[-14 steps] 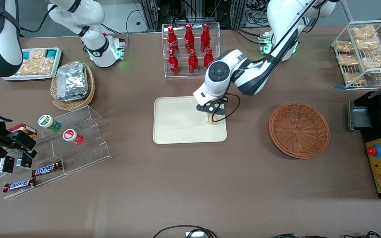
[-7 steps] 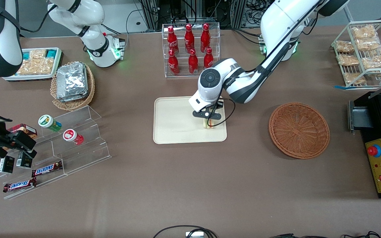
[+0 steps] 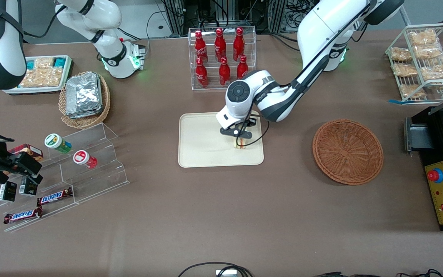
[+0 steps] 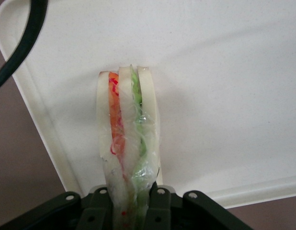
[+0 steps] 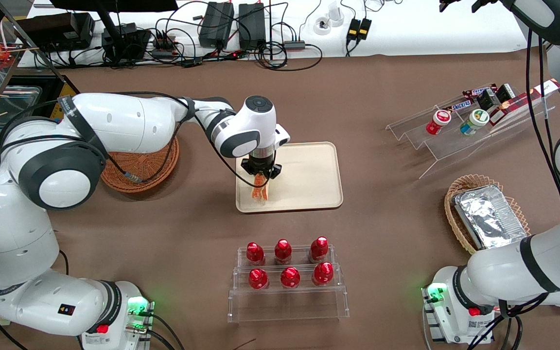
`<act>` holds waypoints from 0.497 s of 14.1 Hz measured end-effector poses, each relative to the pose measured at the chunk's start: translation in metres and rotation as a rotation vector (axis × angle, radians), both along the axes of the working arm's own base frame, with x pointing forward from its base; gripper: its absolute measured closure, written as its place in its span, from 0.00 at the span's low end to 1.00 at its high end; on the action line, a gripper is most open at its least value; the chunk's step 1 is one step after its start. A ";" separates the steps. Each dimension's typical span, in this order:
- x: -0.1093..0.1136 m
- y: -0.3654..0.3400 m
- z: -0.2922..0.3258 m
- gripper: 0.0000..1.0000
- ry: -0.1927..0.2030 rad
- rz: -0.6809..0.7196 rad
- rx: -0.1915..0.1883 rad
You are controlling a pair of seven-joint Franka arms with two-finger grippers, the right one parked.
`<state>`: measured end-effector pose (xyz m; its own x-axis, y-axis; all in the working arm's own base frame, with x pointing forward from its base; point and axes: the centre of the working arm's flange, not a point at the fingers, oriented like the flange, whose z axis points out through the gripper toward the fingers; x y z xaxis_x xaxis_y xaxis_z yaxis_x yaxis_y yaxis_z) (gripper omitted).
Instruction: Place sandwich from basket to tray
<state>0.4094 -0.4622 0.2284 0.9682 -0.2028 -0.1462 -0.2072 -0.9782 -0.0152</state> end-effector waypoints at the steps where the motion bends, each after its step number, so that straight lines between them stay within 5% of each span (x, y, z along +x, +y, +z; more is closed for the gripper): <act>1: -0.001 0.000 -0.002 0.65 0.001 0.015 0.005; 7: 0.007 -0.002 0.003 0.06 -0.015 0.088 0.006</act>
